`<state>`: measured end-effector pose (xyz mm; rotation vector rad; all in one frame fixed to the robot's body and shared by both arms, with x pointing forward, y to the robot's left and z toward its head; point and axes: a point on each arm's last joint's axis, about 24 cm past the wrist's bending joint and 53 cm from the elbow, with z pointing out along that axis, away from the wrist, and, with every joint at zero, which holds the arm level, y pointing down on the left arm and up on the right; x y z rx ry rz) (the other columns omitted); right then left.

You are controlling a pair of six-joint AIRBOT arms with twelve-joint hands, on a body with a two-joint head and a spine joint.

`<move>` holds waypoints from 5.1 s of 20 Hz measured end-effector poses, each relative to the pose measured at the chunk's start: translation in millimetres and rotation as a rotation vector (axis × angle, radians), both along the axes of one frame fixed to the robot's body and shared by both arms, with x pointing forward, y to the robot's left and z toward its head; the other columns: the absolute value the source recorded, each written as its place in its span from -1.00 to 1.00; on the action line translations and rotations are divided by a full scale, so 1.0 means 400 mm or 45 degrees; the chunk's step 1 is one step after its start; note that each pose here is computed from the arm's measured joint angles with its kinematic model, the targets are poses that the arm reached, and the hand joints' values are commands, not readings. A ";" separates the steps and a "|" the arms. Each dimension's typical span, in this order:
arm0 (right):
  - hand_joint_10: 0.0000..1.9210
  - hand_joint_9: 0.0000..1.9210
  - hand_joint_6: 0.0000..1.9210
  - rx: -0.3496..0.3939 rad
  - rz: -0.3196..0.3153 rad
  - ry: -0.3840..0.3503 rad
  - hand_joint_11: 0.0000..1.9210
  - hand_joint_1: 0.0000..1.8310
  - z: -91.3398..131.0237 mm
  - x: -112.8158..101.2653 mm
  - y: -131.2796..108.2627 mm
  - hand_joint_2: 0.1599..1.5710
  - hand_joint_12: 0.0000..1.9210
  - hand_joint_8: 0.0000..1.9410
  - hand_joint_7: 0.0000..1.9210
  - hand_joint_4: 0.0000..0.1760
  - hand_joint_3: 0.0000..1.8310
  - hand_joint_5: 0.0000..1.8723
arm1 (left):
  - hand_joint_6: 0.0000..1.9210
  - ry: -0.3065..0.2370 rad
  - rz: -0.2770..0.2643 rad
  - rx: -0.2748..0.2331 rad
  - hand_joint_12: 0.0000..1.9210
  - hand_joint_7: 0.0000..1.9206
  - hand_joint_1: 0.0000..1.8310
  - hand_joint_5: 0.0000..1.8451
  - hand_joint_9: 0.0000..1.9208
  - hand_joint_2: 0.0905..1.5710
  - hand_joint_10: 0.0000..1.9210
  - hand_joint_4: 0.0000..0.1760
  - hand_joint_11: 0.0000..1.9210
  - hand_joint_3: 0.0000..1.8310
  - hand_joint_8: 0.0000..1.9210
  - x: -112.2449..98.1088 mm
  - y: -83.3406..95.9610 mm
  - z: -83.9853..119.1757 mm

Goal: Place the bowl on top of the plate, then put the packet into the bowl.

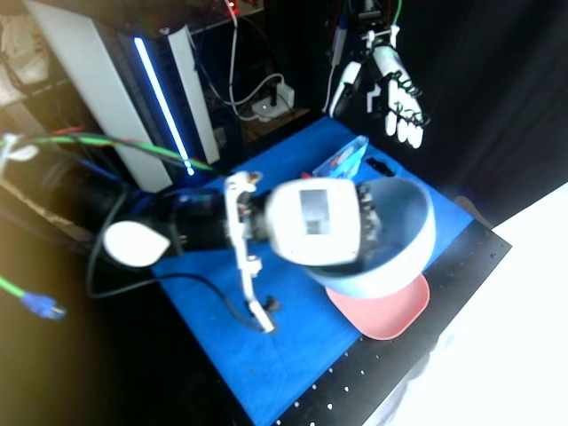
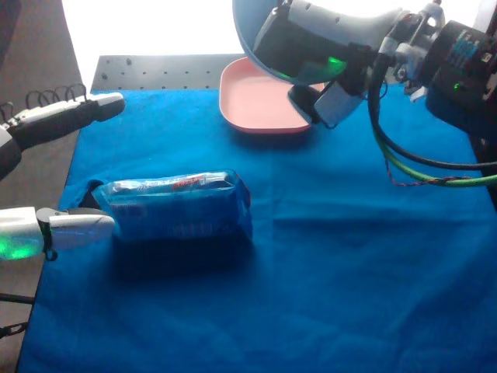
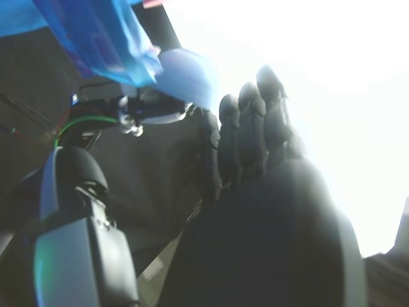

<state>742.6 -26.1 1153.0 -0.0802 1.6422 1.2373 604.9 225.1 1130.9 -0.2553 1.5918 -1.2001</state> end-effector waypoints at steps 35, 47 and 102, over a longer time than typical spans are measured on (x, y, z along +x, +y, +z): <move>-1.00 -1.00 -1.00 0.091 -0.079 0.046 -1.00 -0.77 0.017 -0.020 -0.137 0.25 -1.00 -1.00 -1.00 1.00 -1.00 -1.00 | -1.00 0.016 -0.012 -0.011 -0.76 -0.78 -0.08 -0.70 -0.87 0.17 -1.00 -0.73 -1.00 -1.00 -1.00 0.001 -0.012 -0.009; -1.00 -1.00 -1.00 0.485 -0.124 0.084 -1.00 -0.47 0.021 -0.196 -0.308 0.20 -1.00 -1.00 -1.00 0.93 -0.99 -1.00 | -0.99 0.021 -0.119 0.031 -0.91 -0.76 -0.10 -0.77 -0.78 0.08 -0.99 -0.72 -0.79 -1.00 -0.99 0.033 -0.104 -0.028; -1.00 -1.00 -1.00 0.549 -0.237 0.143 -1.00 -0.56 -0.034 -0.229 -0.394 0.33 -1.00 -1.00 -1.00 0.58 -1.00 -1.00 | -1.00 -0.173 0.060 0.374 -0.55 -0.87 -0.27 -0.76 -0.87 0.21 -1.00 0.30 -1.00 -1.00 -1.00 0.449 -0.218 0.186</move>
